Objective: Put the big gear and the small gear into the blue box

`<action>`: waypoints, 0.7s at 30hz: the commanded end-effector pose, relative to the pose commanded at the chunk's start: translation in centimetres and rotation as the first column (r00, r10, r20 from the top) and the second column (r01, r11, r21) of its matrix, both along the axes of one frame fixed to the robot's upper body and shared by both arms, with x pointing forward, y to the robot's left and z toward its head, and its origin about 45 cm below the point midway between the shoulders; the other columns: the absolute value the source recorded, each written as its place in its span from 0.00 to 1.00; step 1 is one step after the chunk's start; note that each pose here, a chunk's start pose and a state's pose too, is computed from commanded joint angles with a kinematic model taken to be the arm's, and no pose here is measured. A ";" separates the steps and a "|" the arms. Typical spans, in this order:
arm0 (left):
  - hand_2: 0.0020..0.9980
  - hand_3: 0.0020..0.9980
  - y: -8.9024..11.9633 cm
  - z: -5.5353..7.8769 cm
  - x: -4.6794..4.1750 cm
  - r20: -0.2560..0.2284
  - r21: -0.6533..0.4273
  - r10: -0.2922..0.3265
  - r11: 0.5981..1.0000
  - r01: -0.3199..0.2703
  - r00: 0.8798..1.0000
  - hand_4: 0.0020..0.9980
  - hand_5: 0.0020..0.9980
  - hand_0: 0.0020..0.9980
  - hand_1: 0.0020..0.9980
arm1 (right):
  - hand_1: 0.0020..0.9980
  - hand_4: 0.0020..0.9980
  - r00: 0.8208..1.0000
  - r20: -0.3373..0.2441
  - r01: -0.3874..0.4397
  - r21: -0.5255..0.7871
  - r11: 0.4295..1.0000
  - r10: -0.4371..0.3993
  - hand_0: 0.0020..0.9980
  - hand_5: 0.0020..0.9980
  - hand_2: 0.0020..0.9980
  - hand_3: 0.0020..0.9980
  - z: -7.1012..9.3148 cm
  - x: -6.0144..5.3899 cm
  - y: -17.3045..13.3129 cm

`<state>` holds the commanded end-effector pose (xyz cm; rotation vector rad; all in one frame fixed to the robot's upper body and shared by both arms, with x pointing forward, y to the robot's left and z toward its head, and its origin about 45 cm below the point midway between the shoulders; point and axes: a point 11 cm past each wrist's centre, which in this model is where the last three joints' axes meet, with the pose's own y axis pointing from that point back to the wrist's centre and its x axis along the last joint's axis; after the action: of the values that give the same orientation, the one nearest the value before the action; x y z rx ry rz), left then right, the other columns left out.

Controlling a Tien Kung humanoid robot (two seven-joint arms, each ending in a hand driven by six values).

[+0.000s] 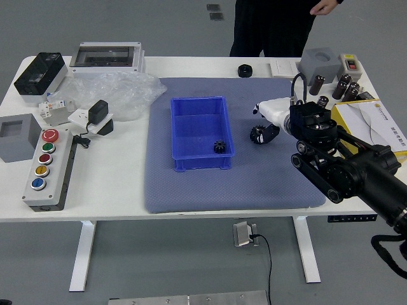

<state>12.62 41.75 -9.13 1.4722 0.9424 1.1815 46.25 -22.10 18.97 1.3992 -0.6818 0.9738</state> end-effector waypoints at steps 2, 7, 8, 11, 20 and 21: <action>0.78 0.75 0.0 0.0 0.01 0.000 0.000 0.000 1.000 0.000 1.000 0.66 0.38 0.82 0.79 | 0.70 0.78 1.000 -0.001 0.001 -0.003 1.000 -0.001 0.73 0.25 0.78 0.87 -0.1 0.0 -0.1; 0.78 0.75 -0.1 0.0 0.08 0.001 -0.002 -0.001 1.000 0.001 1.000 0.66 0.38 0.82 0.79 | 0.70 0.77 1.000 -0.012 0.001 -0.014 1.000 -0.002 0.73 0.25 0.78 0.87 -0.7 0.0 -0.1; 0.78 0.75 -0.1 0.0 0.09 0.001 -0.002 -0.001 1.000 0.001 1.000 0.66 0.38 0.82 0.79 | 0.70 0.77 1.000 -0.015 0.001 -0.016 1.000 -0.002 0.73 0.25 0.78 0.87 -0.9 -0.1 -0.1; 0.78 0.75 -0.2 0.0 0.11 0.001 -0.003 -0.001 1.000 0.001 1.000 0.66 0.38 0.82 0.79 | 0.70 0.77 1.000 -0.024 0.003 -0.020 1.000 -0.003 0.73 0.25 0.78 0.86 -1.2 -0.1 -0.1; 0.78 0.75 -0.3 0.0 0.14 0.002 -0.004 -0.002 1.000 0.002 1.000 0.66 0.38 0.82 0.79 | 0.70 0.77 0.999 -0.037 0.014 -0.022 1.000 -0.015 0.73 0.24 0.78 0.86 -1.8 -0.2 -0.3; 0.78 0.75 -0.3 0.0 0.16 0.002 -0.004 -0.002 1.000 0.002 1.000 0.66 0.38 0.82 0.79 | 0.70 0.77 0.999 -0.039 0.015 -0.022 1.000 -0.016 0.73 0.24 0.78 0.86 -1.8 -0.2 -0.3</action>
<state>12.78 41.49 -9.18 1.4680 0.9412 1.1783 46.08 -22.43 17.15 1.3885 -0.6502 0.9372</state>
